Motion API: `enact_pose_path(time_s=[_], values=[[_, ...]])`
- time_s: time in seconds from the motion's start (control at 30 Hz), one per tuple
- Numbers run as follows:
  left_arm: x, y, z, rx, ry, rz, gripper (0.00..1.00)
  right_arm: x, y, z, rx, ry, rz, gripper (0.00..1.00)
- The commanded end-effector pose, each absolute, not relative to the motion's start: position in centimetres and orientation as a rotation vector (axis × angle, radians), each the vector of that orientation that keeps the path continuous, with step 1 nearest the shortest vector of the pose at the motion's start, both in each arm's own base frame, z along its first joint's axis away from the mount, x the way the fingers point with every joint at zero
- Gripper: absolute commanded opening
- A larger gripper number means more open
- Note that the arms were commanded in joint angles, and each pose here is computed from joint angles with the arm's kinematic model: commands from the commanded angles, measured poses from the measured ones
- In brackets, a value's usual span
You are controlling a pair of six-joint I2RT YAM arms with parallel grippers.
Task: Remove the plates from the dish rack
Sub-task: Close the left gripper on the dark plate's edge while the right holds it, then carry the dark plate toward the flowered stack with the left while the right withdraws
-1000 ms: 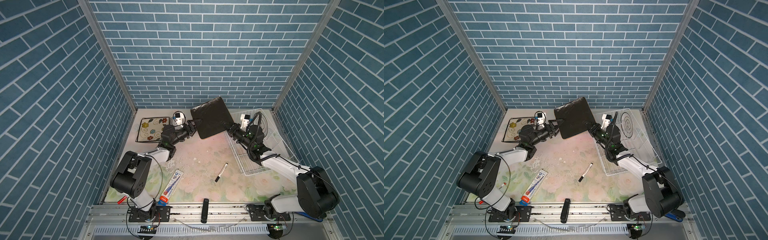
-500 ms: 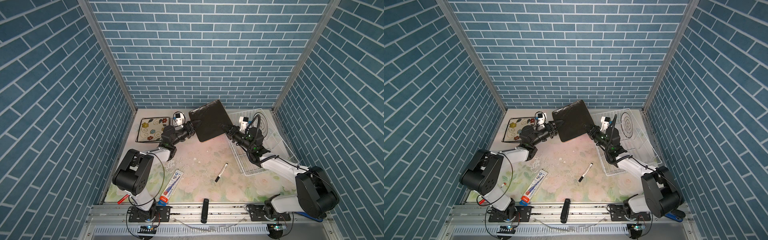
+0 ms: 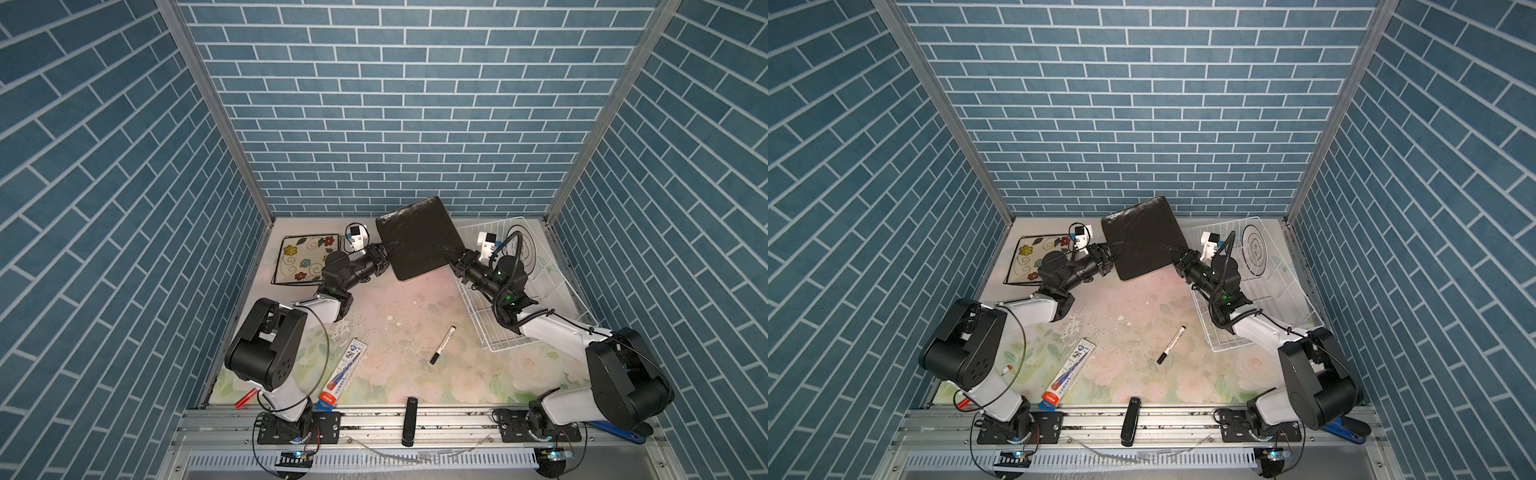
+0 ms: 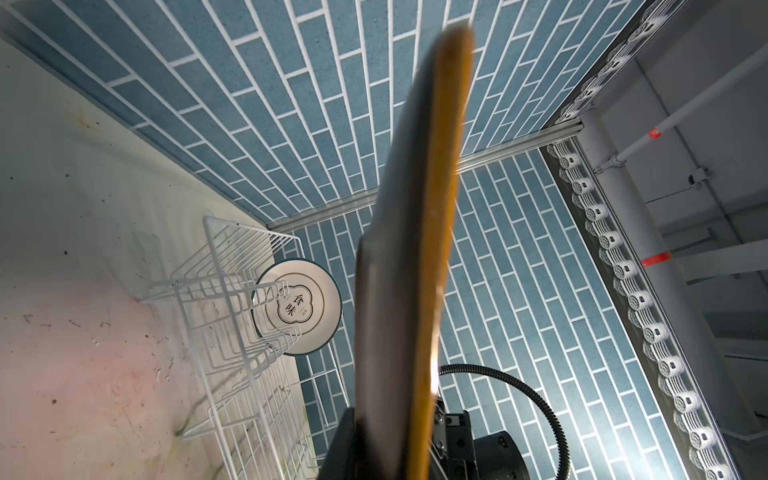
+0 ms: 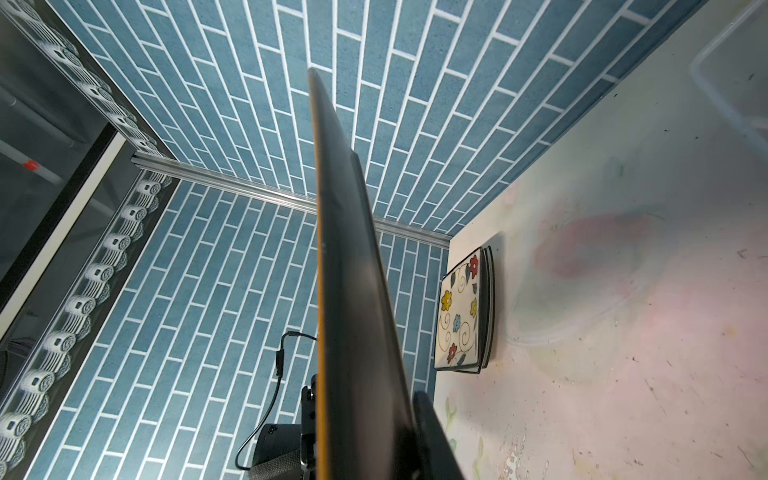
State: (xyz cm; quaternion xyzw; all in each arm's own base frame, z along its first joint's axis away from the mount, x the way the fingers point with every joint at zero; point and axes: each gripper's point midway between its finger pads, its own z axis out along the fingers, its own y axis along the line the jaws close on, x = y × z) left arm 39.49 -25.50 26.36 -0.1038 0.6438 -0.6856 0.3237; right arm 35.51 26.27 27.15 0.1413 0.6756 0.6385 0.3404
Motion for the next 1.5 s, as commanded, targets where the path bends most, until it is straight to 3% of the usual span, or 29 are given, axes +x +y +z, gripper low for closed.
enact_pose_path(time_s=[0.0, 0.07, 0.23, 0.47, 0.87, 1.47], values=[[39.4, -25.3, 26.7, -0.23, 1.654, -1.787, 0.06, 33.8, 26.0, 33.3, 0.259, 1.53, 1.801, 0.0], [39.4, -25.2, 26.7, -0.232, 1.653, -1.785, 0.0, 33.8, 25.9, 33.4, 0.261, 1.529, 1.798, 0.03], [39.4, -24.8, 26.9, -0.239, 1.639, -1.79, 0.0, 33.7, 25.5, 32.7, 0.28, 1.552, 1.756, 0.39], [39.7, -23.4, 27.6, -0.269, 1.623, -1.78, 0.0, 33.6, 24.9, 32.0, 0.297, 1.566, 1.728, 0.62], [40.4, -16.3, 29.5, -0.371, 1.602, -1.632, 0.0, 34.2, 24.0, 30.7, 0.358, 1.527, 1.717, 0.84], [40.7, -3.6, 27.9, -0.735, 1.423, -1.296, 0.0, 35.1, 24.3, 30.2, 0.345, 1.537, 1.757, 0.87]])
